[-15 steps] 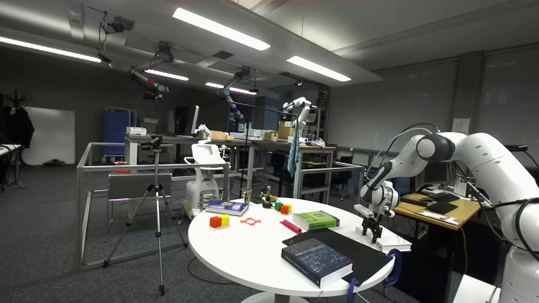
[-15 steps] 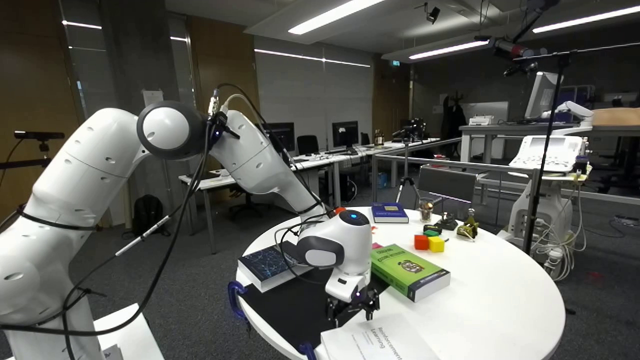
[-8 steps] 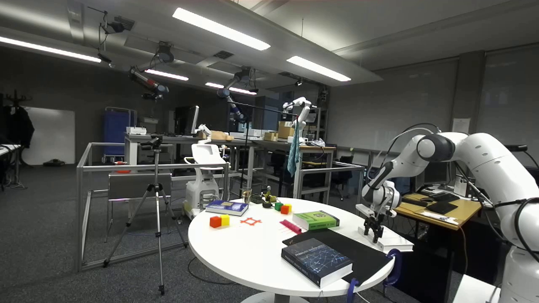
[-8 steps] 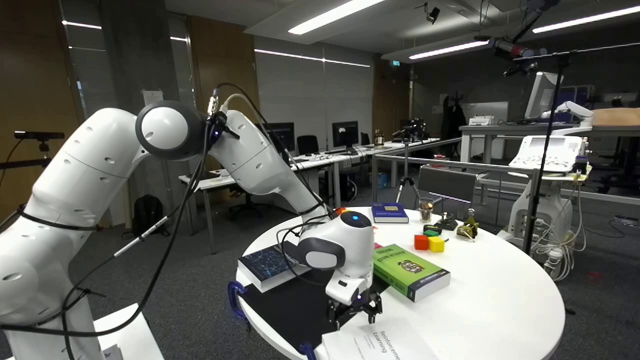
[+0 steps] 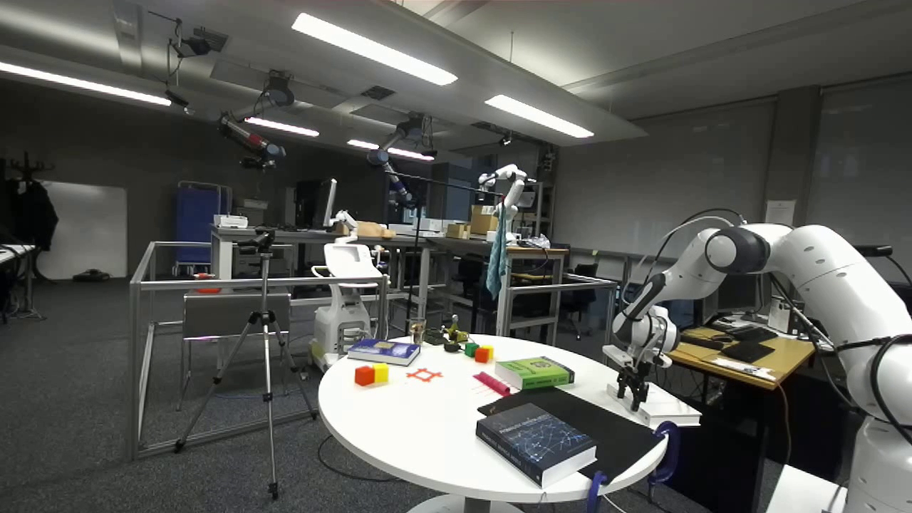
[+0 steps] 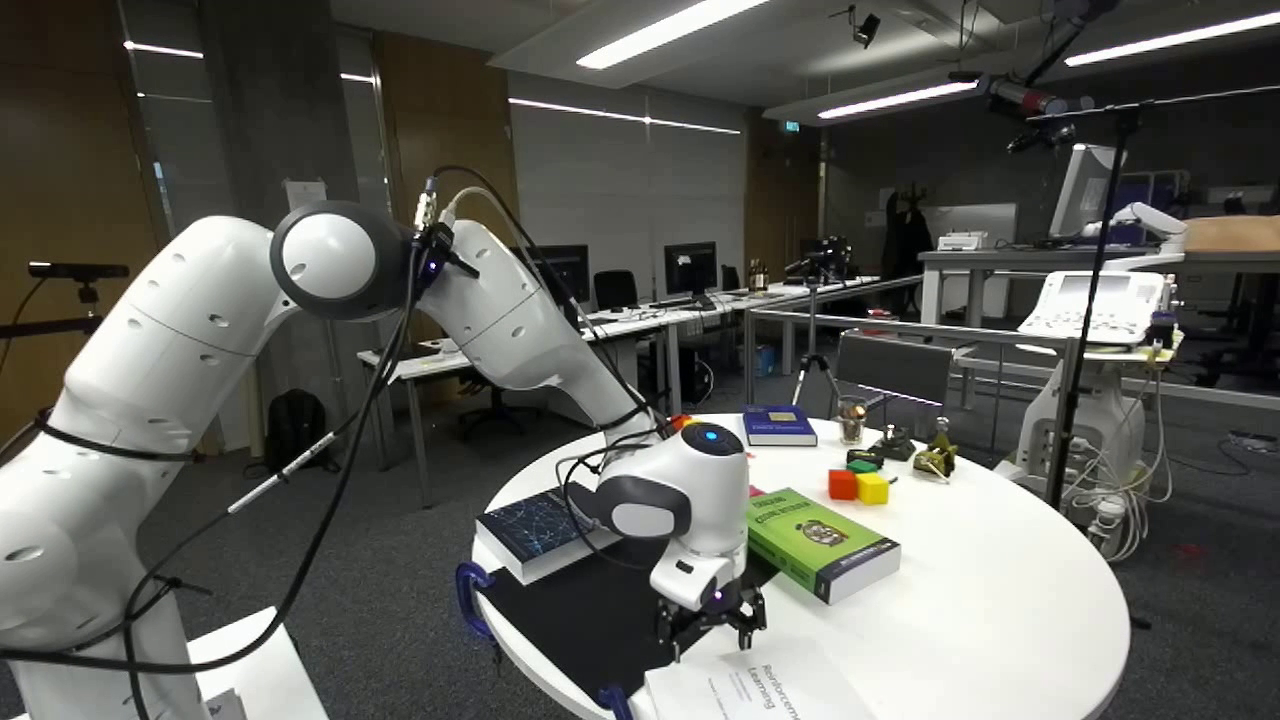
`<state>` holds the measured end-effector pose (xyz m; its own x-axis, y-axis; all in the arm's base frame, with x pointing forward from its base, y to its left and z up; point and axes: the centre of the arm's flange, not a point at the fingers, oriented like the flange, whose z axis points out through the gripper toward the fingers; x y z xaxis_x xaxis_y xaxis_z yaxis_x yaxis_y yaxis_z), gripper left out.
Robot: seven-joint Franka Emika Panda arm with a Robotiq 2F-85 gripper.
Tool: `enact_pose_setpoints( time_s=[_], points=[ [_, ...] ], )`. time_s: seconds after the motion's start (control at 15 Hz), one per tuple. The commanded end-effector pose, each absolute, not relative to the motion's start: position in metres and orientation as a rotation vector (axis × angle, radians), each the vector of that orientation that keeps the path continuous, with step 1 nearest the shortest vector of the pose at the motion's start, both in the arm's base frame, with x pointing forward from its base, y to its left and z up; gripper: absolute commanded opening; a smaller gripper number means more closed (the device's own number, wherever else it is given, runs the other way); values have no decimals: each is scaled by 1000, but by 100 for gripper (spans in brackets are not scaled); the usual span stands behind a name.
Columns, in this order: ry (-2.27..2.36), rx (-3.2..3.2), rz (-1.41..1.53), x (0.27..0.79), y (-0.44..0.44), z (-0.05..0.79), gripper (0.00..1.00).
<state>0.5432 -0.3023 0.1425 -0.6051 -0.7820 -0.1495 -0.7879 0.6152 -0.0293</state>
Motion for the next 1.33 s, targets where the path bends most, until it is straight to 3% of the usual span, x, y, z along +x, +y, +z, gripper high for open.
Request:
enact_pose_setpoints(
  time_s=[0.0, 0.67, 1.27],
  points=[
    [2654, -1328, 50, 549, -300, 162, 100],
    [2547, -1406, -112, 544, -298, 263, 100],
    [2595, -1330, -204, 426, -387, 339, 100]
  ],
)
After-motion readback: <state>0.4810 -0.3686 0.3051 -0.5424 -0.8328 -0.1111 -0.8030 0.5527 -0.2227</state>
